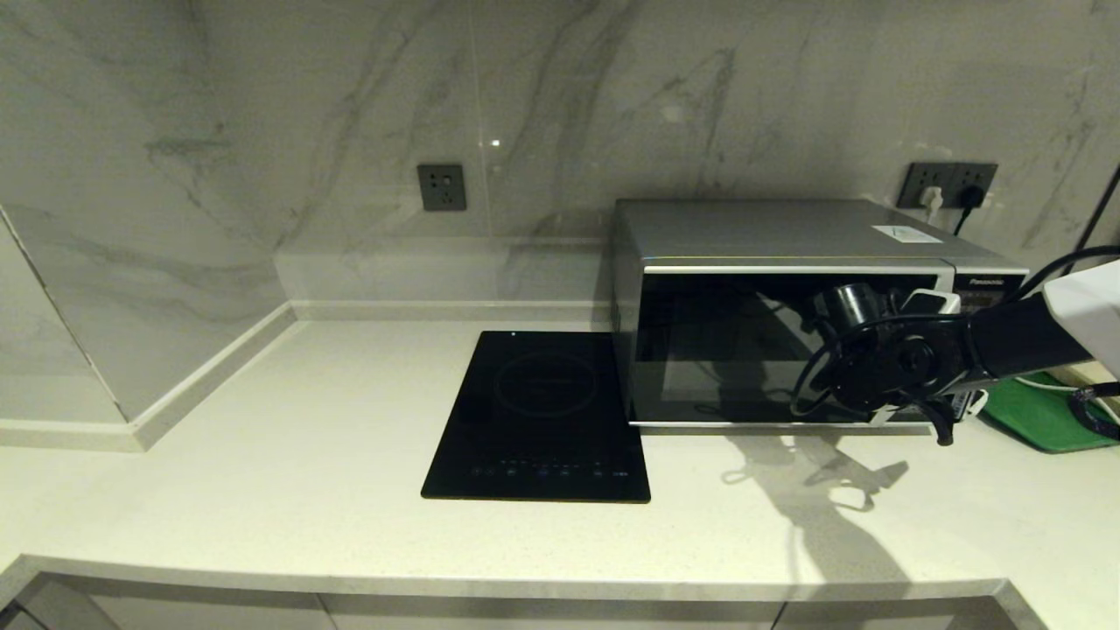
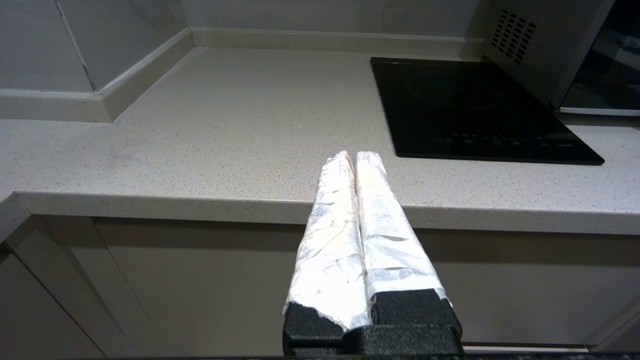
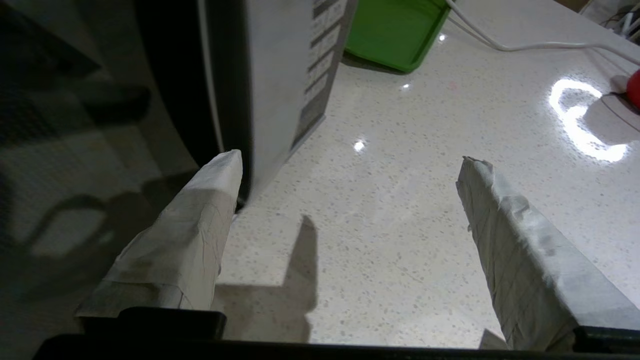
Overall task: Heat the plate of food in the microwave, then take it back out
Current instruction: Open the microwave oven
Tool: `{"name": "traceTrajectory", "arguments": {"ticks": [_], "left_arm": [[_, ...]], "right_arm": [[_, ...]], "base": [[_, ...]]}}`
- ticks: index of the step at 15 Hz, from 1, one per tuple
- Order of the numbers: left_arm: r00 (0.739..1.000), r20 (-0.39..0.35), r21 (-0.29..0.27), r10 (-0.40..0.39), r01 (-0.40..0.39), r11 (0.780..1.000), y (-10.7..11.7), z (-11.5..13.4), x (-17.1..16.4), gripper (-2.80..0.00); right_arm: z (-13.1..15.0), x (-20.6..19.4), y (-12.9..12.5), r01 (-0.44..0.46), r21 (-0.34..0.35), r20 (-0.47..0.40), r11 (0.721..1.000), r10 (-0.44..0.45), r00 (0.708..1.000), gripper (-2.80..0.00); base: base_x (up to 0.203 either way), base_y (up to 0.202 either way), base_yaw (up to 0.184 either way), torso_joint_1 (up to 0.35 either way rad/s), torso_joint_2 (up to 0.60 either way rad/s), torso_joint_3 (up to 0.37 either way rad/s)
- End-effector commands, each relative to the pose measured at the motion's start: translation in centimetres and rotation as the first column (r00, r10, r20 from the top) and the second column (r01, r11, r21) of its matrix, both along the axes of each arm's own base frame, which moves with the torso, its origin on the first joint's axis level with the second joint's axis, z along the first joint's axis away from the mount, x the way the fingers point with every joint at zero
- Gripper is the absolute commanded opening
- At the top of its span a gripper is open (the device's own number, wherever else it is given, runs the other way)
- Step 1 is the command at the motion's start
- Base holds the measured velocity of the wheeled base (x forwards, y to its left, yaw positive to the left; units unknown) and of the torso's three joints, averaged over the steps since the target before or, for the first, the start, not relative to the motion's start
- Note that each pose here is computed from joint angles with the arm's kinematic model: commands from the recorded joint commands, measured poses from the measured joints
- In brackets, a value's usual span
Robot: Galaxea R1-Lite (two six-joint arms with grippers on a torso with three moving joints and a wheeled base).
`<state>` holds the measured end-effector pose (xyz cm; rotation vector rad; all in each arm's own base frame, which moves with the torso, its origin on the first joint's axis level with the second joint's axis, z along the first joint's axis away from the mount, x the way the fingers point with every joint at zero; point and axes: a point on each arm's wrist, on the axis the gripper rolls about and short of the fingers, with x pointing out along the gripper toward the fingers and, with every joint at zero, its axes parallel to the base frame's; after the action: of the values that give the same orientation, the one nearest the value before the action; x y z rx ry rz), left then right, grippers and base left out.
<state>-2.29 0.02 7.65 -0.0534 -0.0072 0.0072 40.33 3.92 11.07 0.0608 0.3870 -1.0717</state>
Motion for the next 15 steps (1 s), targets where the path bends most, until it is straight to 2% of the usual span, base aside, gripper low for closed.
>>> {"name": "traceTrajectory", "arguments": {"ticks": [1, 6, 15], "left_arm": [[1.000, 0.001, 0.000, 0.000, 0.000, 1.000, 0.0, 0.0, 0.0, -2.80], [1.000, 0.001, 0.000, 0.002, -0.002, 1.000, 0.0, 0.0, 0.0, -2.80], [1.000, 0.001, 0.000, 0.000, 0.000, 1.000, 0.0, 0.0, 0.0, -2.80]], "right_arm": [[0.0, 0.7, 0.2, -0.002, 0.000, 0.015, 1.000, 0.002, 1.000, 0.00], [-1.5, 2.2, 0.2, 0.001, 0.000, 0.002, 1.000, -0.001, 1.000, 0.00], [-1.2, 3.7, -2.4, 0.071, -0.001, 0.044, 0.997, -0.071, 0.996, 0.00]], "base": [[0.000, 0.000, 0.000, 0.000, 0.00, 0.000], [0.000, 0.000, 0.000, 0.000, 0.00, 0.000], [0.000, 0.000, 0.000, 0.000, 0.00, 0.000]]}}
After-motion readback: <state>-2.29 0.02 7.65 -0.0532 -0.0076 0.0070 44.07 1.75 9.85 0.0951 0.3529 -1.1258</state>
